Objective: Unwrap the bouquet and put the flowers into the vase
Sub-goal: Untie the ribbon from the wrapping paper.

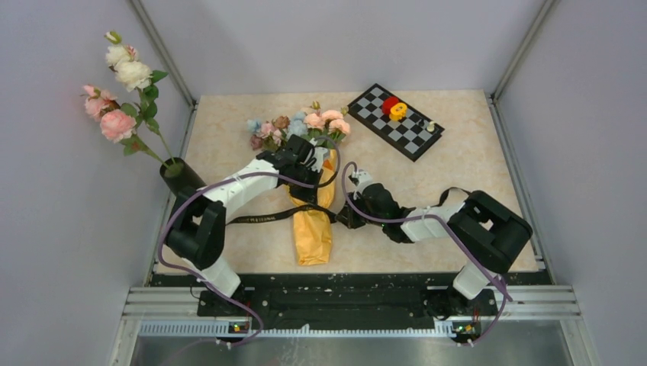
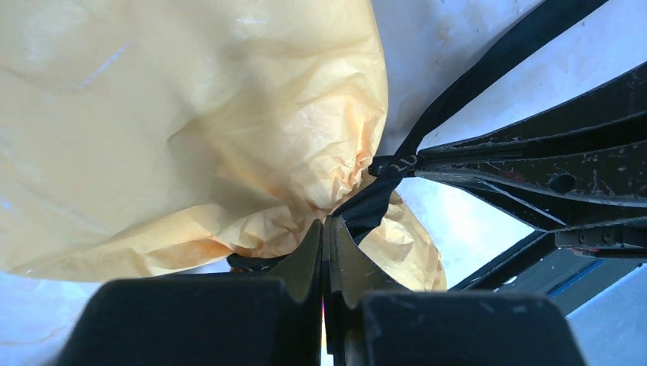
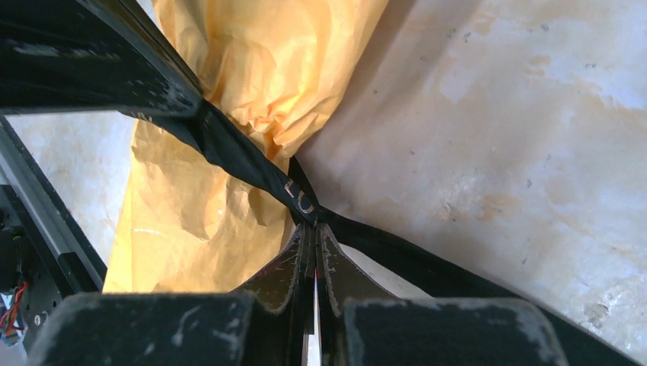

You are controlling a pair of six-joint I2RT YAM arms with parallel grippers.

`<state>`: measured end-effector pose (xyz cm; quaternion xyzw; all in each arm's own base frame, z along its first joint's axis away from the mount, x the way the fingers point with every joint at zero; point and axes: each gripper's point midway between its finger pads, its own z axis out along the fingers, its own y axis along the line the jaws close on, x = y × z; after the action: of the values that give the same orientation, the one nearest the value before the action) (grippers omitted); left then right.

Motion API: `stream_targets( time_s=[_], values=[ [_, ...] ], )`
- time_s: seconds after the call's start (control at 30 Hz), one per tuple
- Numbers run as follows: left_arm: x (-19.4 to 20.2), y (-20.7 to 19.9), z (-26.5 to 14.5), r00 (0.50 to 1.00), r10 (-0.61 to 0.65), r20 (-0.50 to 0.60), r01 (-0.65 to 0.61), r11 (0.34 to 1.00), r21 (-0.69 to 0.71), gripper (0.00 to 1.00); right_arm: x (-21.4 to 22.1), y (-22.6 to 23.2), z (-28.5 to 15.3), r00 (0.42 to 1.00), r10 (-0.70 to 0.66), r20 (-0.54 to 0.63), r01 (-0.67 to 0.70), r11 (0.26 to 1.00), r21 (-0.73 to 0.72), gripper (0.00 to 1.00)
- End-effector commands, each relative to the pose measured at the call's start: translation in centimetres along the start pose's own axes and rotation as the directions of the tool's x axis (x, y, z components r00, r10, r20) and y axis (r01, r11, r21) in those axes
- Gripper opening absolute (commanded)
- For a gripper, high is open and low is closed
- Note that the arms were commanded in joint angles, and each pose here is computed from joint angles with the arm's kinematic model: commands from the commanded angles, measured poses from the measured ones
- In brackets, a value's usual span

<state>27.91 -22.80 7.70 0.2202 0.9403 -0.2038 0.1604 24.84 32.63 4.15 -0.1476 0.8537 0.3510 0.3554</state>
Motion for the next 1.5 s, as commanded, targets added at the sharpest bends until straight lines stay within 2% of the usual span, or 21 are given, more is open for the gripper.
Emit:
stream_targets(
  time_s=[0.0, 0.23, 0.53, 0.9, 1.1, 1.3, 1.47],
  values=[
    [-1.6, 0.2, -1.5, 0.996, 0.004, 0.084, -0.001, 1.000, -0.026, 0.00, -1.8, 0.6, -0.6, 0.998, 0.009, 0.065, -0.008, 1.000, -0.019, 0.00],
    [-2.1, 1.5, -2.5, 0.992, -0.045, 0.119, 0.054, 0.996, -0.075, 0.00, -1.8, 0.6, -0.7, 0.998, 0.009, 0.068, -0.009, 1.000, -0.012, 0.00],
    [-1.1, 3.8, -4.1, 0.964, -0.204, 0.172, 0.218, 0.974, -0.067, 0.00, -2.1, 0.4, -1.0, 0.997, 0.000, 0.078, 0.000, 1.000, -0.004, 0.00],
    [0.7, 6.4, -5.7, 0.892, -0.384, 0.239, 0.404, 0.914, -0.039, 0.00, -1.7, 0.1, -1.1, 0.997, 0.002, 0.077, -0.003, 1.000, 0.004, 0.00],
    [1.8, 8.1, -6.0, 0.823, -0.481, 0.302, 0.513, 0.858, -0.035, 0.00, -1.7, 0.0, -1.3, 0.997, 0.003, 0.080, -0.004, 1.000, 0.007, 0.00],
    [1.6, 7.8, -5.9, 0.794, -0.517, 0.320, 0.540, 0.842, 0.021, 0.00, -1.8, 0.1, -1.5, 0.997, 0.002, 0.082, -0.003, 1.000, 0.008, 0.00],
    [0.8, 7.3, -6.4, 0.786, -0.515, 0.342, 0.531, 0.846, 0.054, 0.00, -2.4, 0.3, -2.1, 0.996, -0.021, 0.091, 0.020, 1.000, 0.014, 0.18]
  ],
)
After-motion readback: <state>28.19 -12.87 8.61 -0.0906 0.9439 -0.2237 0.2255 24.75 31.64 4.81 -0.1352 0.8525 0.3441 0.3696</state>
